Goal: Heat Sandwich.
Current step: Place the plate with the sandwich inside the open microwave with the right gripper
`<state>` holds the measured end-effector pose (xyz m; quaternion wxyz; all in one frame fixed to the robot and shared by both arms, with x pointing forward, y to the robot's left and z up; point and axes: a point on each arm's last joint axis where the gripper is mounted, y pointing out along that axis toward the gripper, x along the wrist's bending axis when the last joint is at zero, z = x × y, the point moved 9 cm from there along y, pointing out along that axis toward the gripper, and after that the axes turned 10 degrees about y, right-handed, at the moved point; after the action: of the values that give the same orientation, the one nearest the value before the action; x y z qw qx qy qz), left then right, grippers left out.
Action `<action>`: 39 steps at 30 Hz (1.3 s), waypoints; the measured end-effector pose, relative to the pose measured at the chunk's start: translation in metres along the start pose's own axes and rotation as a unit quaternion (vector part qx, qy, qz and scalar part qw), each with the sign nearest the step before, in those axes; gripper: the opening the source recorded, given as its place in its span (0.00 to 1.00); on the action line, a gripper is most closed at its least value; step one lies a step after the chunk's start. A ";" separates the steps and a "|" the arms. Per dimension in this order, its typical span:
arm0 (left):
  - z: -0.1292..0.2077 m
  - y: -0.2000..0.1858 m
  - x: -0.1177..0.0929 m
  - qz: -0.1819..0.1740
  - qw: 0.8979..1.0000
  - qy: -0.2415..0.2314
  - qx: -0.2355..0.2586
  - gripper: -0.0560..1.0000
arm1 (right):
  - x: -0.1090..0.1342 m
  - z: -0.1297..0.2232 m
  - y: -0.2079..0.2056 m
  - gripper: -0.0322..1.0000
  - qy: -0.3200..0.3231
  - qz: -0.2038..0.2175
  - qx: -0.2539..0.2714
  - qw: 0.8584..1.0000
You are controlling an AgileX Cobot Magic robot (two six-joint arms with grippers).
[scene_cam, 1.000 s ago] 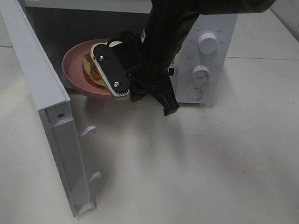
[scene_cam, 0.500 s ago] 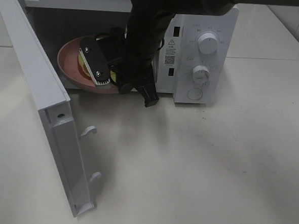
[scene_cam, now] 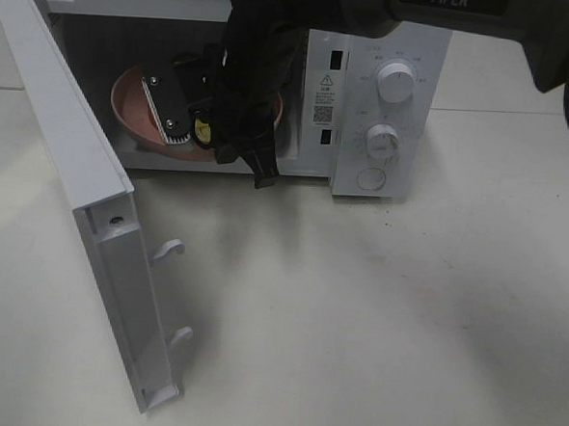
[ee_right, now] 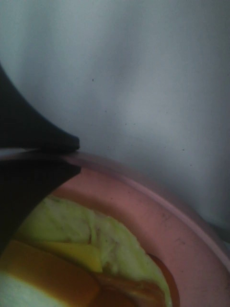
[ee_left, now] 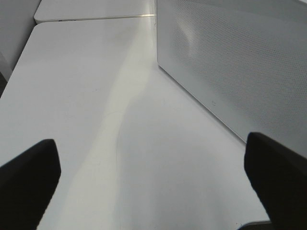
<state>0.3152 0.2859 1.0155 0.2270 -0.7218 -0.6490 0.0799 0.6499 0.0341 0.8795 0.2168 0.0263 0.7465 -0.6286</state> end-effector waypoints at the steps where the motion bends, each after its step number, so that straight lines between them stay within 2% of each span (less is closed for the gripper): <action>1: 0.000 0.000 0.000 0.000 1.000 0.000 0.000 0.99 | -0.001 0.000 0.001 0.07 0.001 0.001 0.000 1.000; 13: 0.000 0.000 0.000 0.000 1.000 0.000 0.000 0.99 | -0.019 0.009 0.015 0.07 0.019 0.015 0.000 1.000; 28: 0.000 0.000 0.000 0.000 1.000 0.000 0.000 0.99 | -0.028 0.018 0.025 0.07 0.030 0.033 -0.001 0.999; 34: 0.000 0.000 0.000 0.000 1.000 0.000 0.000 0.99 | -0.030 0.018 0.030 0.13 0.033 0.039 -0.002 0.999; 36: 0.000 0.000 0.000 0.000 1.000 0.000 0.000 0.99 | -0.032 0.018 0.030 0.19 0.045 0.045 -0.005 0.998; 37: 0.000 0.000 0.000 0.000 1.000 0.000 0.000 0.99 | -0.032 0.018 0.030 0.19 0.045 0.045 -0.005 0.998; 39: 0.000 0.000 0.000 0.000 1.000 0.000 0.000 0.99 | -0.035 0.017 0.030 0.28 0.061 0.052 -0.008 0.997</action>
<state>0.3152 0.2859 1.0155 0.2270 -0.7218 -0.6490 0.0799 0.6958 0.0321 0.8622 0.2034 0.1020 0.7610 -0.6075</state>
